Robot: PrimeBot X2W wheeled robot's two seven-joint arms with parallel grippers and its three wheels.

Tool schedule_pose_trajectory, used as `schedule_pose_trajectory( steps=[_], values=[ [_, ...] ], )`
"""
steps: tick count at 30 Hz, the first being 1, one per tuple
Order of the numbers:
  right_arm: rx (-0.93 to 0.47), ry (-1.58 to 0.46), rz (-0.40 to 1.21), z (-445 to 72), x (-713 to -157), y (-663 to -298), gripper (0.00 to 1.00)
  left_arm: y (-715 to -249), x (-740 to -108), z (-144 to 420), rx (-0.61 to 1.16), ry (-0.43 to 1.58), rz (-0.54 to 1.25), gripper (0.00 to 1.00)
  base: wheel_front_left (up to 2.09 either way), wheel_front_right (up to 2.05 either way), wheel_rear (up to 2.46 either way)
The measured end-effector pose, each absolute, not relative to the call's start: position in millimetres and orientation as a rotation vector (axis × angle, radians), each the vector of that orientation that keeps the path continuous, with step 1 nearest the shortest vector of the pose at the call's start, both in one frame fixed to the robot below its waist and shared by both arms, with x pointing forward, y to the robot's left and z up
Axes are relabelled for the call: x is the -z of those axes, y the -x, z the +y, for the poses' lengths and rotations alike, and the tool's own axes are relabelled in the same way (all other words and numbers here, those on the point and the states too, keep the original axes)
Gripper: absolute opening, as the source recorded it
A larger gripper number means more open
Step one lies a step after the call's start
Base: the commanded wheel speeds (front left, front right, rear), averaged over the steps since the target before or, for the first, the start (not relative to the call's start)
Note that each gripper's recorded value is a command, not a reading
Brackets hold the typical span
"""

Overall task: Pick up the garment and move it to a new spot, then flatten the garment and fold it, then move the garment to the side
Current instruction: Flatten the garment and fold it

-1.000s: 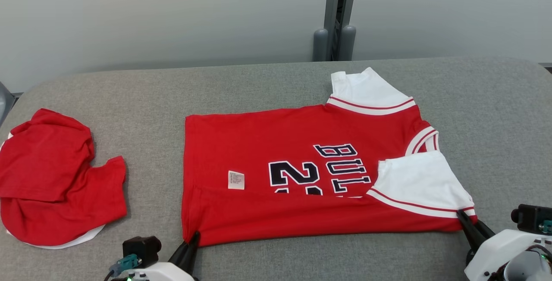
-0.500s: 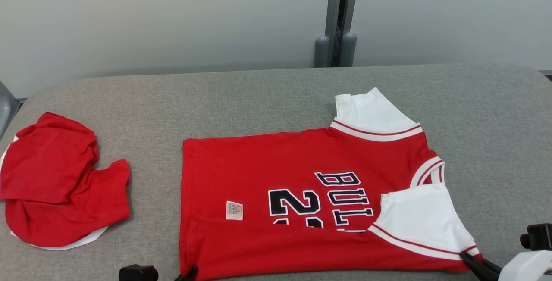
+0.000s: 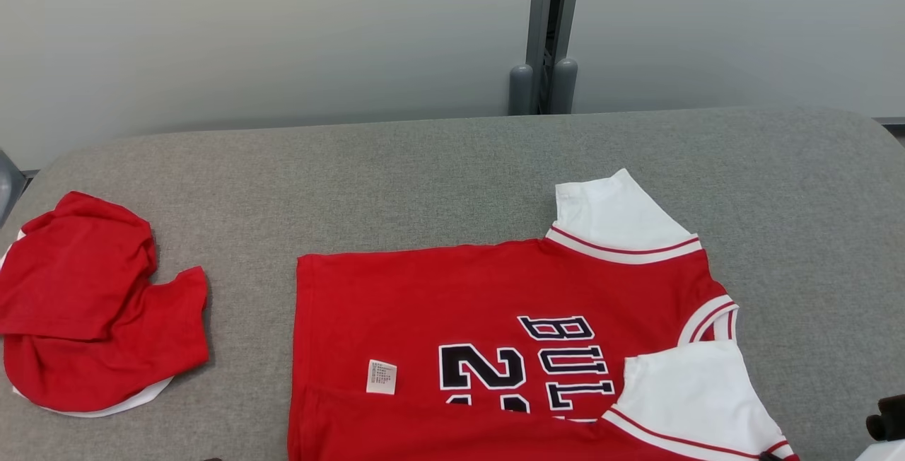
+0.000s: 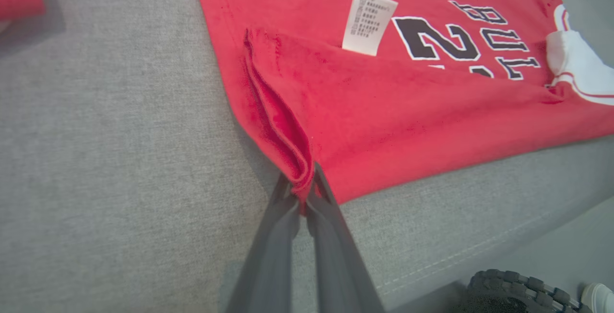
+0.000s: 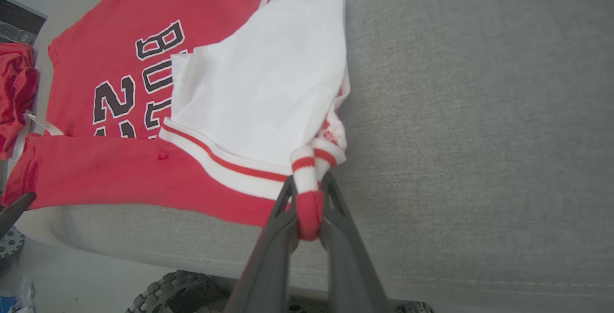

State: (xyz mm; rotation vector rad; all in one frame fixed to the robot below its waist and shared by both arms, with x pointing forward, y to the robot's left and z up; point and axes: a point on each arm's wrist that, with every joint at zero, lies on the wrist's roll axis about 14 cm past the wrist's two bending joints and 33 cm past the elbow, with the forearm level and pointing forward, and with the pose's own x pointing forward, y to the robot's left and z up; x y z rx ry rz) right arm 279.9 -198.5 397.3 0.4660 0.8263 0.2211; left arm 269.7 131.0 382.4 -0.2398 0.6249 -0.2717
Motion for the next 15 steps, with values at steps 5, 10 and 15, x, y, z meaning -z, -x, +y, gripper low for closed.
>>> schedule_pose_trajectory(
  steps=[5,10,15],
  values=[
    [-0.207,-0.470,0.822,-197.6,-400.7,-278.7,0.00,-264.3,-383.0,130.6,0.277,0.238,0.643,0.07,0.00,0.00,0.00],
    [-0.163,-0.471,0.805,-204.2,-402.9,-282.5,1.00,-262.3,-382.7,130.5,0.283,0.239,0.669,1.00,0.00,0.00,0.00],
    [-0.129,-0.419,0.735,-215.0,-415.6,-299.2,1.00,-261.2,-380.2,138.6,0.263,0.235,0.684,1.00,0.00,0.00,0.00]
  ],
)
